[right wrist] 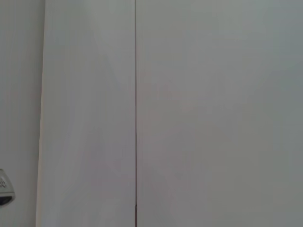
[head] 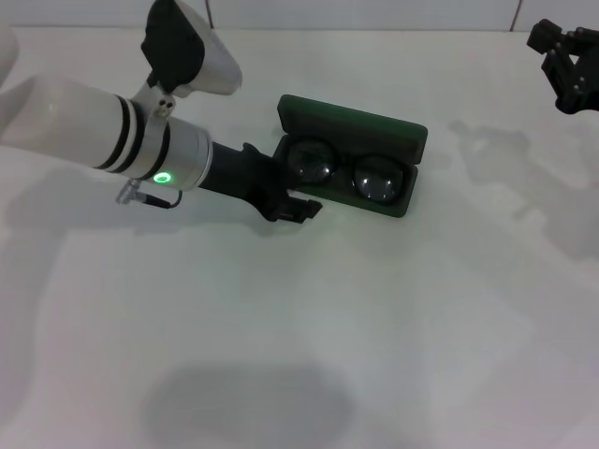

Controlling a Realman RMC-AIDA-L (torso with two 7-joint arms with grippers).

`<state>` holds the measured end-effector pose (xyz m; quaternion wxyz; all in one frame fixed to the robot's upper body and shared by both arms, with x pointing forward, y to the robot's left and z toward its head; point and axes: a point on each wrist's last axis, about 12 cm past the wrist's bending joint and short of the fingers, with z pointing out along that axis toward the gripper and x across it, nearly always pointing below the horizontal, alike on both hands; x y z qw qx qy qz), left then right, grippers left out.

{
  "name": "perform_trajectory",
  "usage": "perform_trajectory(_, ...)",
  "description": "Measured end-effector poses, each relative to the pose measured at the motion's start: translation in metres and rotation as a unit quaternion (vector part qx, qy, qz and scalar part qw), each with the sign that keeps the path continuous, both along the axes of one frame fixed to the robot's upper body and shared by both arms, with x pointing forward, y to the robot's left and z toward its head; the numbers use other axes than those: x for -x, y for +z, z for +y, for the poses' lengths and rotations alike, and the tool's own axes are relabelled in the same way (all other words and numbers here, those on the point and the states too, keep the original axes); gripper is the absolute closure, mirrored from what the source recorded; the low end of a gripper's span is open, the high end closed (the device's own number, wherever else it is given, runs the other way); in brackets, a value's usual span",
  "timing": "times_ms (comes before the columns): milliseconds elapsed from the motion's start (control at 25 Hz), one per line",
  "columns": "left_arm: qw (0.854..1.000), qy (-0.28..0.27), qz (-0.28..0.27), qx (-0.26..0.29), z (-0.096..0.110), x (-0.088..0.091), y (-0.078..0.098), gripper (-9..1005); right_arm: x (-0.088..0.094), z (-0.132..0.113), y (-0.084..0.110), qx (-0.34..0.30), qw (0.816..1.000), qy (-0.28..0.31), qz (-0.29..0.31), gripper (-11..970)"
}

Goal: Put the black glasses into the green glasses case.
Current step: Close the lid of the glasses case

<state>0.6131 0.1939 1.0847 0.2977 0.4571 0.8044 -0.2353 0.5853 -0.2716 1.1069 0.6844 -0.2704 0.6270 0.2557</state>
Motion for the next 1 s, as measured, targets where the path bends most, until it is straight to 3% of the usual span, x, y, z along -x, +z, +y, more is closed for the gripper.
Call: perform_trajectory(1000,1.0,0.005,0.009,0.003,0.008,0.003,-0.002,442,0.002,0.0,-0.003,0.001,1.0,0.001,0.004,933)
